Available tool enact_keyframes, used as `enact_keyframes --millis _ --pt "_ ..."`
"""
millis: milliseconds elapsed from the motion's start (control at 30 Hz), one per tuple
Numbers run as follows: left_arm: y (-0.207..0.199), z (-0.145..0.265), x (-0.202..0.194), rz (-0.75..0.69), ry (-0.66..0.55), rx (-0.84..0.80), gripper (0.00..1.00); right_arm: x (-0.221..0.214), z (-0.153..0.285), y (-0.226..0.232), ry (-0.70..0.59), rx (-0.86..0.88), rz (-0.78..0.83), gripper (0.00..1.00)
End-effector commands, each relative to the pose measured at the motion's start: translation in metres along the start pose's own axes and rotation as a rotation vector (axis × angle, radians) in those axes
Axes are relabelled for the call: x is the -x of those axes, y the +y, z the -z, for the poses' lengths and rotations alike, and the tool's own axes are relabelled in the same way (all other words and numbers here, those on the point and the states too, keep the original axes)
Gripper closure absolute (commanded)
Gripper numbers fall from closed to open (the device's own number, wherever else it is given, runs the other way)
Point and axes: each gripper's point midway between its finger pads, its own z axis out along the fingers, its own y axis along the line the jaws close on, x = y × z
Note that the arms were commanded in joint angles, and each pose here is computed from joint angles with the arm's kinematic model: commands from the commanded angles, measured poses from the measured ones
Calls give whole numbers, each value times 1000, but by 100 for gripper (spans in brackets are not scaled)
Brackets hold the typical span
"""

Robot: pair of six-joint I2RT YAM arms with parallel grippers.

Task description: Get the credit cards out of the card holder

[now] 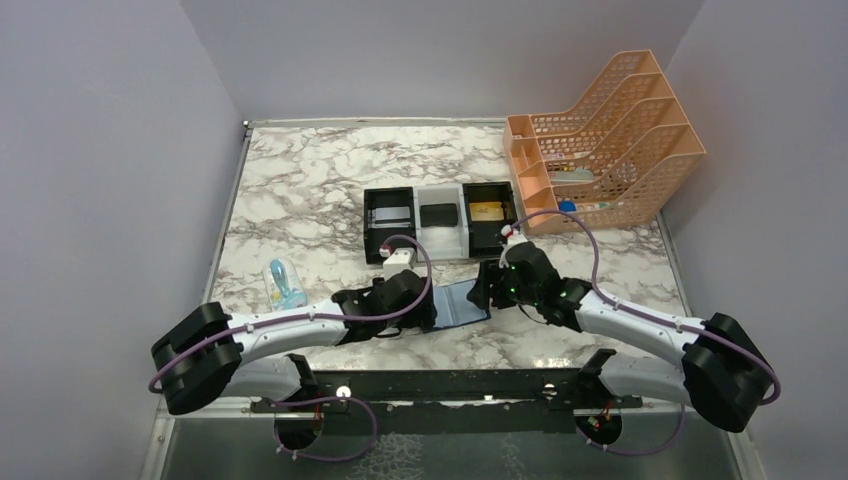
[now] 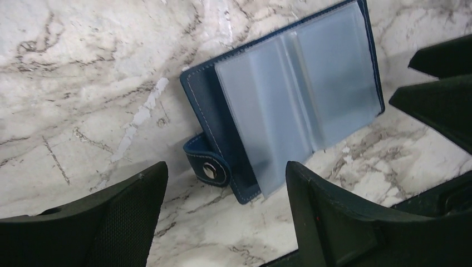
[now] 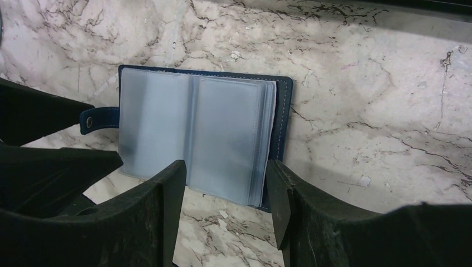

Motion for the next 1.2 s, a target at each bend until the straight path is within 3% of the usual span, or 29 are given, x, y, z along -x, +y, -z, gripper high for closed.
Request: enact_keyframes --millis 0,167,533,1167 --pt "-3 -9 28 105 -136 51 22 -1 -3 -7 0 -32 22 45" --pt "4 -17 31 78 -150 109 27 -1 -7 -4 10 -17 35 48" --pt "21 -27 16 4 -102 187 52 -4 -17 10 58 59 31 58" --pt "25 -30 2 -74 -45 167 62 -12 -14 17 99 101 22 72"
